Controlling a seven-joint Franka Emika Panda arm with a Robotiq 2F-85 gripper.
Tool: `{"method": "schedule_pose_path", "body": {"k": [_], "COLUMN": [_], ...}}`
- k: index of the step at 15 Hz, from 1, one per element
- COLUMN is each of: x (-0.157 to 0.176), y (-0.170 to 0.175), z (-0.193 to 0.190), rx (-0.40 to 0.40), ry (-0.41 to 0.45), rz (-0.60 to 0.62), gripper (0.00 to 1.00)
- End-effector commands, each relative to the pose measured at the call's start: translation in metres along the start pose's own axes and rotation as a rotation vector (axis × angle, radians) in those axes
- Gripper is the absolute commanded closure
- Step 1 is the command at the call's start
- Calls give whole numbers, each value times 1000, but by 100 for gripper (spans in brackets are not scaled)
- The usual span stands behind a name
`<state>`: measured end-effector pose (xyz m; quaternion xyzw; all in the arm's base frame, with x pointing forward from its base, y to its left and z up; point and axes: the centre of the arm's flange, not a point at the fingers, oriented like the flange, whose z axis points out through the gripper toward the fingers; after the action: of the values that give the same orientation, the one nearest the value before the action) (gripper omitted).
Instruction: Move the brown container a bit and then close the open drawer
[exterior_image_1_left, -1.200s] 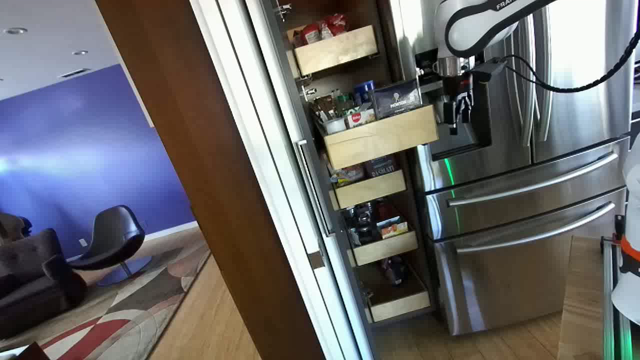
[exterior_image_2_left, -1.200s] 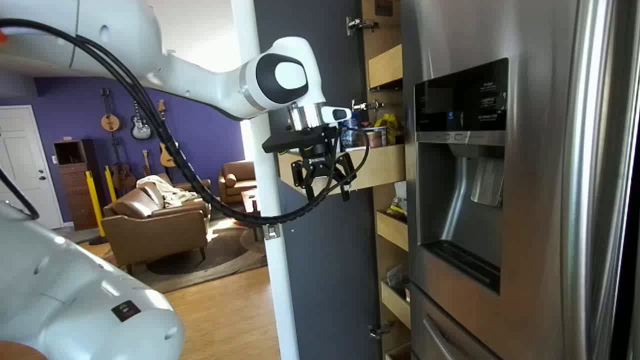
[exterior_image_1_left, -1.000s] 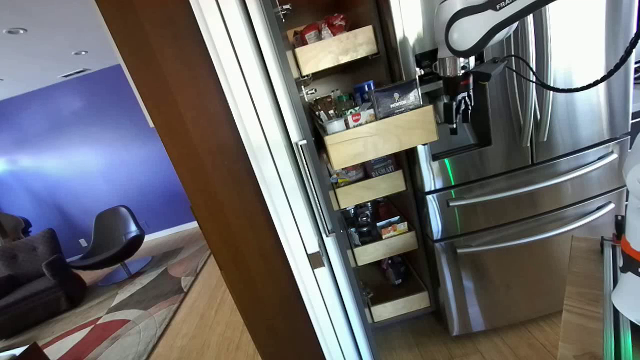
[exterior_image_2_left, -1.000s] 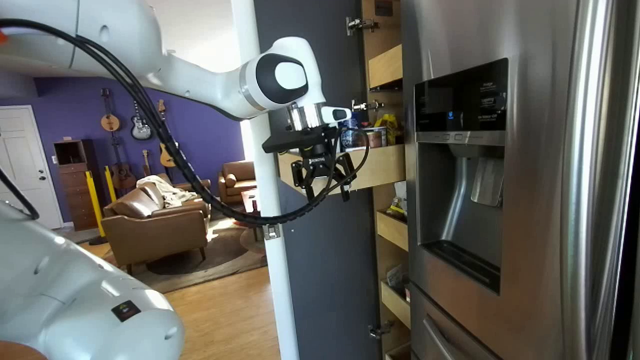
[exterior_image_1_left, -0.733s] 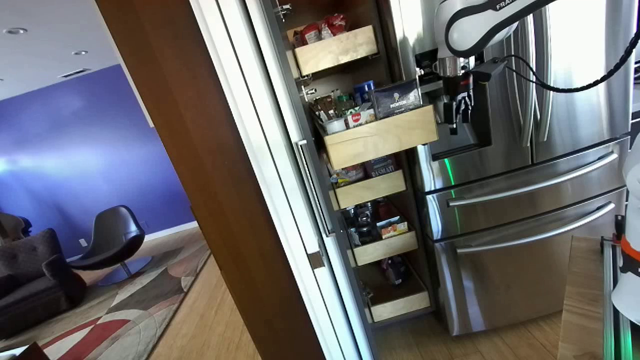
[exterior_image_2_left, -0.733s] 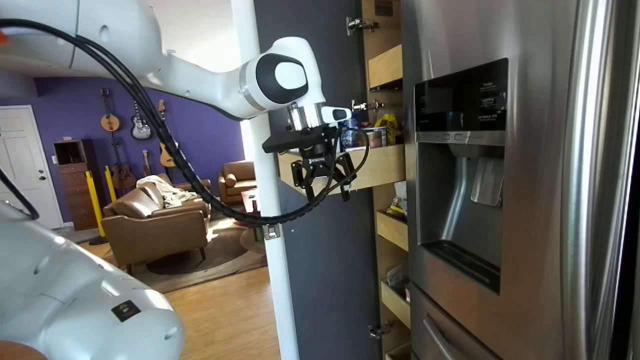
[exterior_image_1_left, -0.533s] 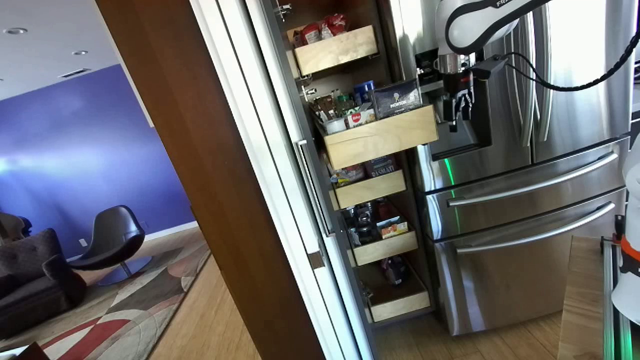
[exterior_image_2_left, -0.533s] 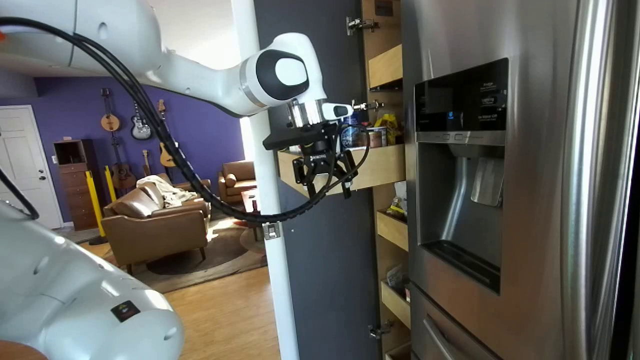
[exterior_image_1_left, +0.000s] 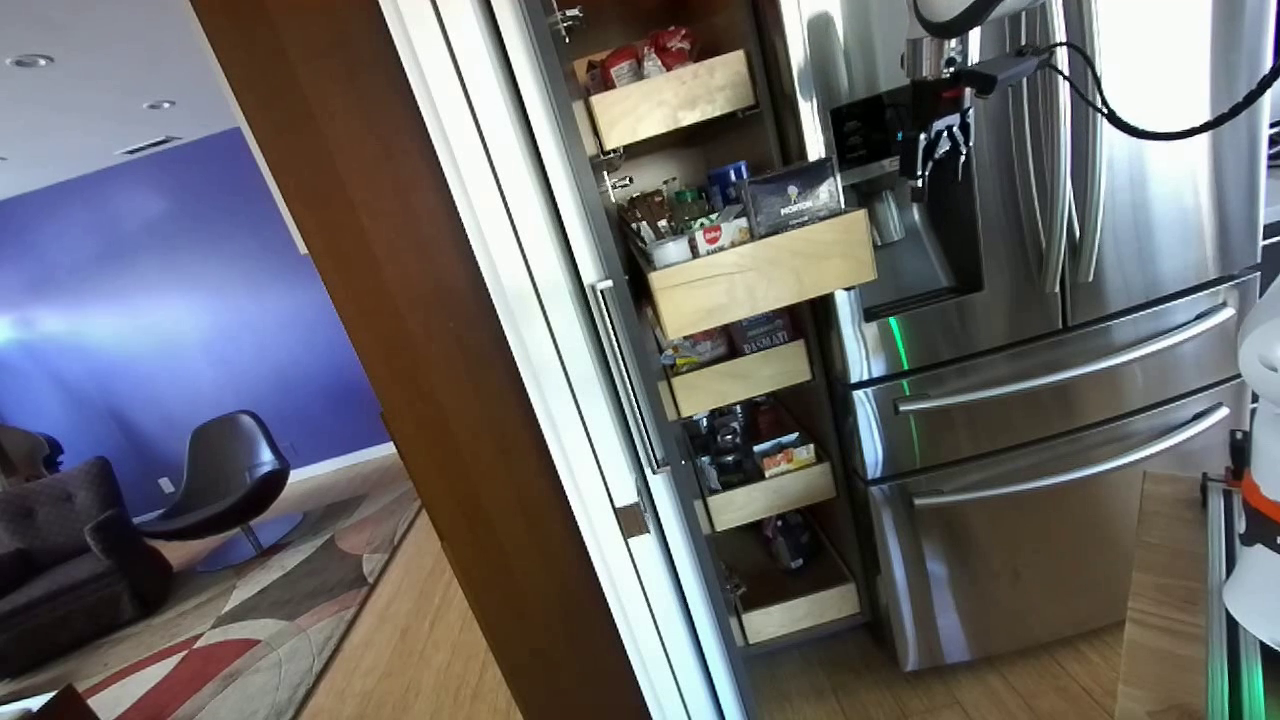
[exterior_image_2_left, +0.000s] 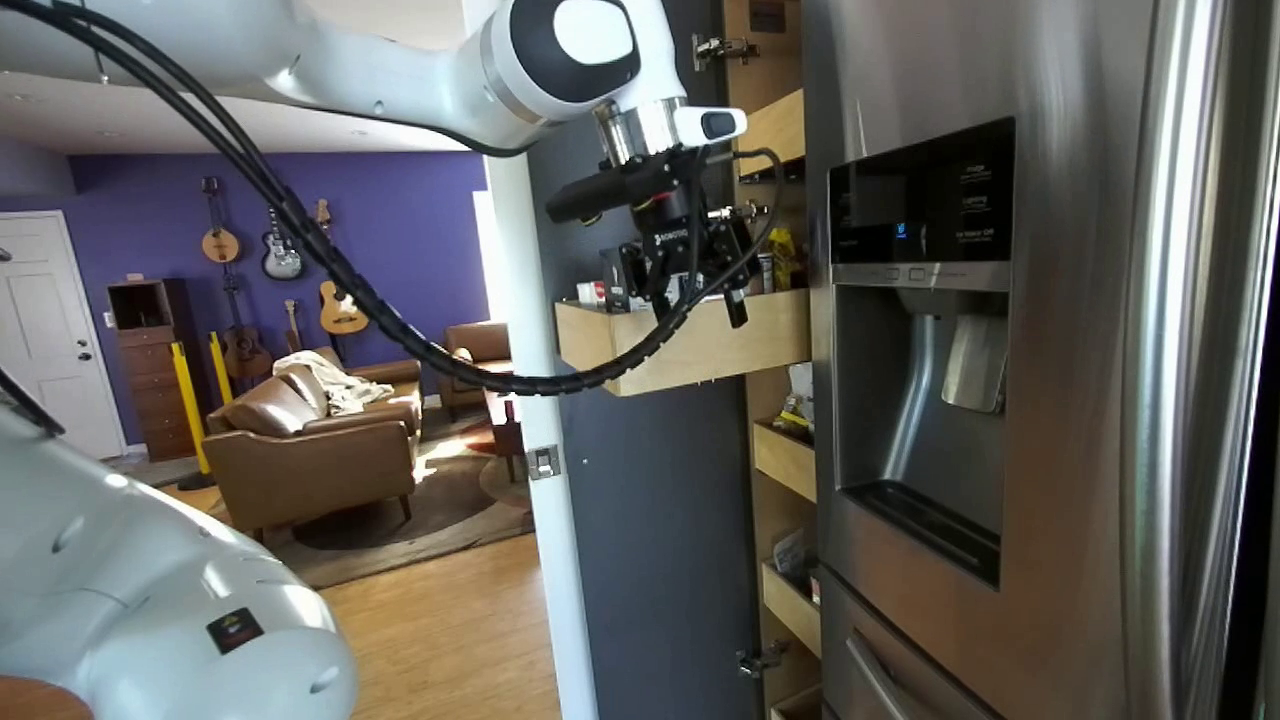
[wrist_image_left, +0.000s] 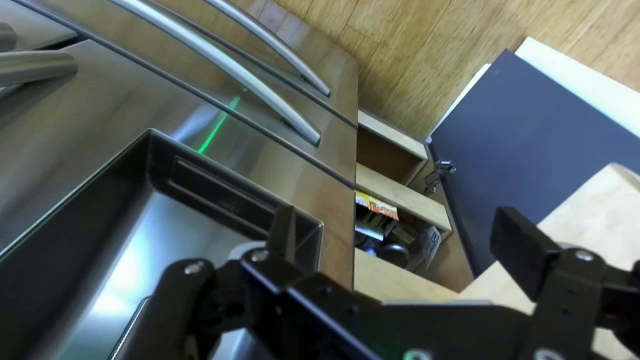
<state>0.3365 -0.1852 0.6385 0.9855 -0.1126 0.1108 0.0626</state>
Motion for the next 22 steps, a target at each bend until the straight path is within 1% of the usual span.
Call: {"method": "schedule_pose_path", "body": {"k": [1, 3, 5, 7, 10, 13, 14, 17, 21, 22], "x": [10, 18, 25, 35, 50, 65, 47, 59, 61, 69], "y": [12, 11, 6, -5, -25, -43, -45, -52, -51, -48], "z": [-44, -70, -97, -117, -139, -146, -138, -138, -138, -138], "rx": [8, 2, 14, 26, 82, 167, 110, 137, 139, 130], "ry": [82, 142, 157, 172, 188, 199, 220, 217, 215, 226], "rz": [13, -48, -168, -286, -439, -573, -497, -550, -557, -528], "gripper": [0, 0, 0, 0, 0, 0, 0, 0, 0, 0]}}
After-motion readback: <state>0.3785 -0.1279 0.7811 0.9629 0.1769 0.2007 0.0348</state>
